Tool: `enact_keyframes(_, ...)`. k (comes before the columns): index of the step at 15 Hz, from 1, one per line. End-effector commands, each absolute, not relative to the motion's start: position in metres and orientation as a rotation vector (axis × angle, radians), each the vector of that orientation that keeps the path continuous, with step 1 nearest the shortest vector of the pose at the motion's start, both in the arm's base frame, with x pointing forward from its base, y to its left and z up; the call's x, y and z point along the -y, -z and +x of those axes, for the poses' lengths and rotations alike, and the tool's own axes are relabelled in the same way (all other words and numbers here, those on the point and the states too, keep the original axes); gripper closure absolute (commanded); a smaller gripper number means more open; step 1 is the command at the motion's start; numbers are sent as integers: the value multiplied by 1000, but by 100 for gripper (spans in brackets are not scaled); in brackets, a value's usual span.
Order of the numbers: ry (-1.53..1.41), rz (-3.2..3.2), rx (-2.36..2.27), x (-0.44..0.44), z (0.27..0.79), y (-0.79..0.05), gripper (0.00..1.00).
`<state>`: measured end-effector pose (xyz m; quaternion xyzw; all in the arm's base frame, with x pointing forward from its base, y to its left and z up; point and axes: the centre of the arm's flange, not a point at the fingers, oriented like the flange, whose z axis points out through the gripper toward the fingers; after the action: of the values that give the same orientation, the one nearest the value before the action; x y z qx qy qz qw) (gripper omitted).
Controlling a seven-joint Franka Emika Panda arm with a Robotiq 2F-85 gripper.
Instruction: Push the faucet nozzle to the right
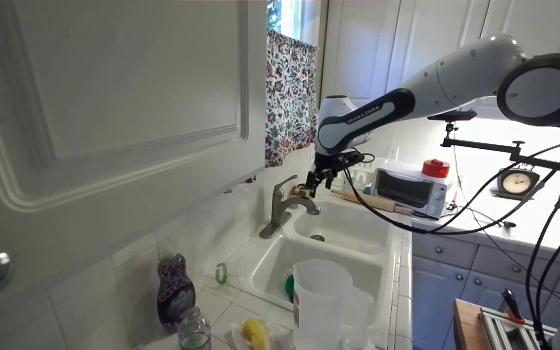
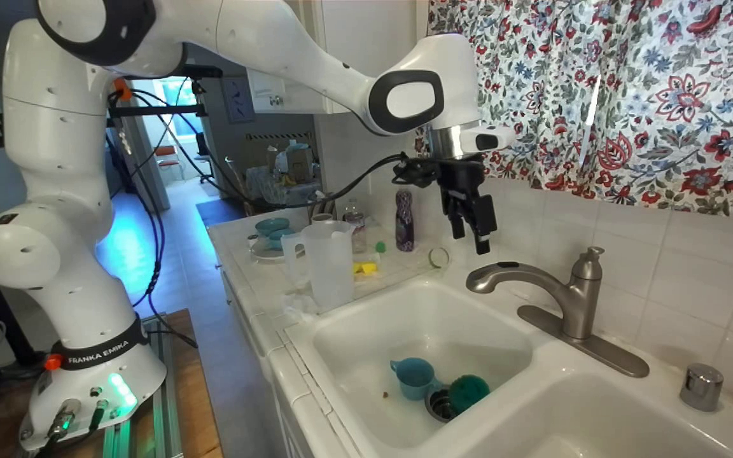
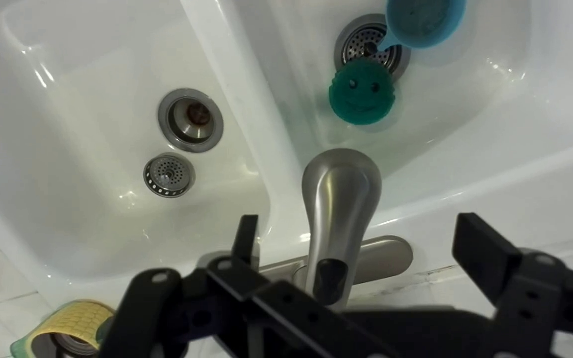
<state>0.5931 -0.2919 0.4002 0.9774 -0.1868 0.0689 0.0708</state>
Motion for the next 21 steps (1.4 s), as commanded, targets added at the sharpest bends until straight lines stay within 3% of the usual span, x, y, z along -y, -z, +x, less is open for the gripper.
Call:
enact_keyframes(1,-226,2931,578,292,597,-399,0)
enact_keyframes(6,-291,2957,581,313,615,-395,0)
enact_keyframes(21,-122,3048,668,362,629,-324,0)
